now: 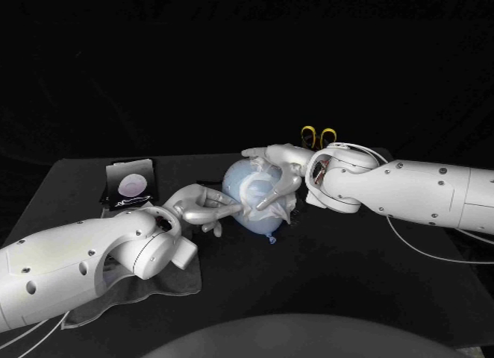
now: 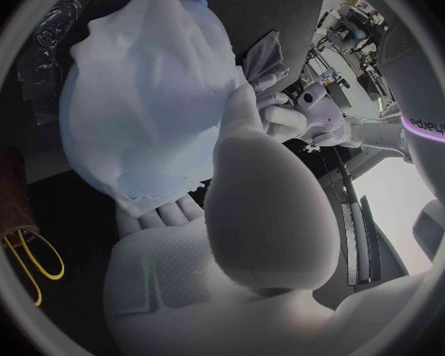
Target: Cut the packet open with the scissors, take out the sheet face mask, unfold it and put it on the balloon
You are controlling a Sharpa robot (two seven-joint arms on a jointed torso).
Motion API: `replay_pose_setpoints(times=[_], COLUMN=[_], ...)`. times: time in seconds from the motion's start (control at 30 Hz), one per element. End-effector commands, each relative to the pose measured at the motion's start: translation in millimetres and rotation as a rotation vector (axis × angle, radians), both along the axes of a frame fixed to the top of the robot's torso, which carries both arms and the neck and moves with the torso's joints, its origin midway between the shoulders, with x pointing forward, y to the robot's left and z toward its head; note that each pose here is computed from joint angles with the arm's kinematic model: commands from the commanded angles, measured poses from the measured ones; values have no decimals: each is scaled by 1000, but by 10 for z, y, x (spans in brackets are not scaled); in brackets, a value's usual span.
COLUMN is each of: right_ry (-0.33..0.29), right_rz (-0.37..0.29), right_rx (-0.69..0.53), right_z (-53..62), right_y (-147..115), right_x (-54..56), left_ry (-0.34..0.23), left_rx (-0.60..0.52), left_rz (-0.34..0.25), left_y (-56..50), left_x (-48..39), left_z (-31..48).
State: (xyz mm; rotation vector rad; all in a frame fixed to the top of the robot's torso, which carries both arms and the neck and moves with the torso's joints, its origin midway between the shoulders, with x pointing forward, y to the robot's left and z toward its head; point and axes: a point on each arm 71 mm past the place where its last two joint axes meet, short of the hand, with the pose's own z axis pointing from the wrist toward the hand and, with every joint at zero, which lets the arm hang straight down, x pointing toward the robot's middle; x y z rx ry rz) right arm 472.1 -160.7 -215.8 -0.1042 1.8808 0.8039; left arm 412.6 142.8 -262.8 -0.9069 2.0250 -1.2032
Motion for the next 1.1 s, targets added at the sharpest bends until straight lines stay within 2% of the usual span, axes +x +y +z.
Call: replay_pose_setpoints(times=[0.03,0.53,1.1], right_ry=[38,53,68], right_rz=[4,6,-5], right_rx=[-36,-48,-59], right_z=[-65,-81,-125], right_y=[5,16,-20], right_x=[-23,-33,-43], left_ry=[52,117,119], left_rx=[-22,-30,-31], left_rz=[23,20,24], left_y=[-32,-156,-213], left_x=[-18,-55,-82], left_z=[-23,-91,-97])
